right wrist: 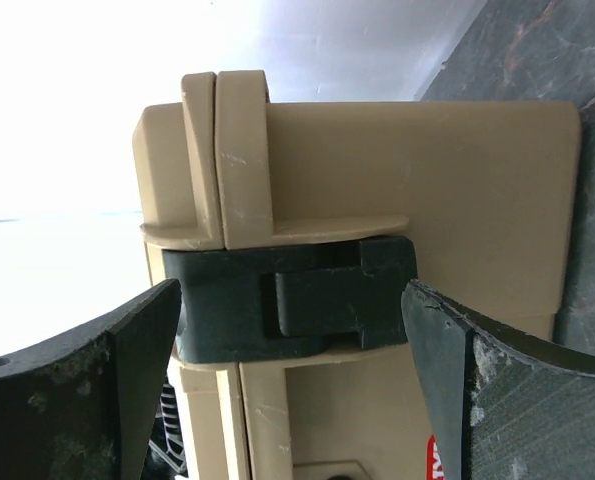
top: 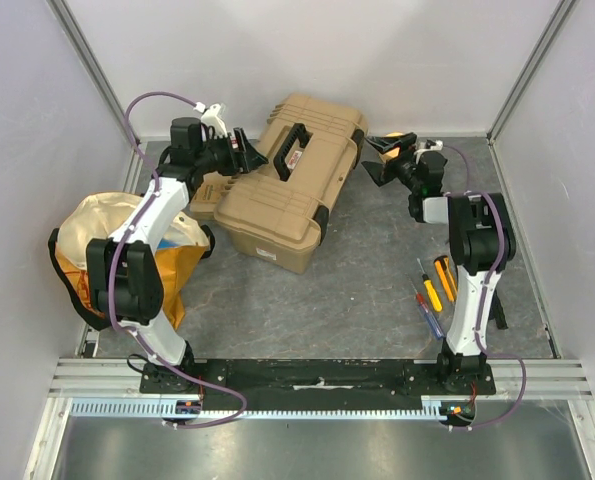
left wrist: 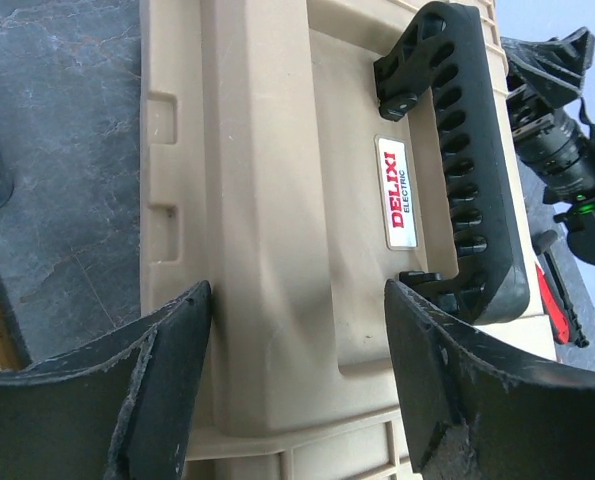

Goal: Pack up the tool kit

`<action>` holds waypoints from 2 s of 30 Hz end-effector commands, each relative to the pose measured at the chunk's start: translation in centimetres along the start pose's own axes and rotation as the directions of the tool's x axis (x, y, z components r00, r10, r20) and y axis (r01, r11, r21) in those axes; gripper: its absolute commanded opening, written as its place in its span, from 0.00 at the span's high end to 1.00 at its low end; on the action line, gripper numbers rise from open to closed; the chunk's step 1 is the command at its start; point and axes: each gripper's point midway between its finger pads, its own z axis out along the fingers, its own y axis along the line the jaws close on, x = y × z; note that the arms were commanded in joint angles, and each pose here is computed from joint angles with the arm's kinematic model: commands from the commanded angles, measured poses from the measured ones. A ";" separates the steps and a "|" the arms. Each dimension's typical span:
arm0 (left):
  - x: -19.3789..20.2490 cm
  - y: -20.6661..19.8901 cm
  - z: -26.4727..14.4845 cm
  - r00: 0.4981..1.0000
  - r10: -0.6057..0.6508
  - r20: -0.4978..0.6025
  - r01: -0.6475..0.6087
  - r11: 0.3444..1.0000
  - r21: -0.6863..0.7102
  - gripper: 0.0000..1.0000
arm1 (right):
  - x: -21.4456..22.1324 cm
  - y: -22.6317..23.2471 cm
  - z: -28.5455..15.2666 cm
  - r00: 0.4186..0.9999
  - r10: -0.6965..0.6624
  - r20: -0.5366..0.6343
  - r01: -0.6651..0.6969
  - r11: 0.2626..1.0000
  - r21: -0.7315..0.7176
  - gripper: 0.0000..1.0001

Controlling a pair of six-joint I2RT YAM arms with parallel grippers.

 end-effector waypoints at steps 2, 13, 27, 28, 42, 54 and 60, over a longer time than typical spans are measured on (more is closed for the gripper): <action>3.6 -2.8 -1.1 0.979 -0.152 -0.135 0.163 0.984 0.075 0.27 | 2.4 2.4 1.9 0.996 -0.001 -0.095 -0.011 0.993 -0.120 0.02; 3.8 -4.4 -1.5 0.972 -0.200 -0.125 0.215 0.970 0.117 0.29 | 4.6 1.9 3.7 0.985 0.017 -0.170 -0.044 0.987 -0.157 0.02; -1.1 -2.0 -0.8 0.984 -0.180 0.004 0.180 0.983 -0.027 0.26 | 4.9 4.9 2.8 0.974 0.108 -0.199 -0.167 0.935 -0.313 0.02; -1.7 -1.9 -0.7 0.982 -0.186 0.015 0.187 0.982 -0.024 0.25 | 4.9 5.6 2.7 0.973 0.106 -0.204 -0.171 0.928 -0.331 0.02; -6.3 0.5 4.2 0.987 -0.138 0.079 0.133 0.989 0.068 0.23 | 5.4 9.5 0.3 0.968 0.062 -0.244 -0.192 0.809 -0.556 0.02; -1.7 1.4 5.5 0.991 -0.111 -0.074 0.119 0.987 0.112 0.24 | 4.7 6.8 1.2 0.985 0.074 -0.158 -0.141 0.869 -0.475 0.43; -0.7 2.0 5.6 0.989 -0.110 -0.098 0.119 0.989 0.088 0.24 | 4.6 6.7 2.0 0.995 0.008 -0.103 -0.049 0.913 -0.406 0.55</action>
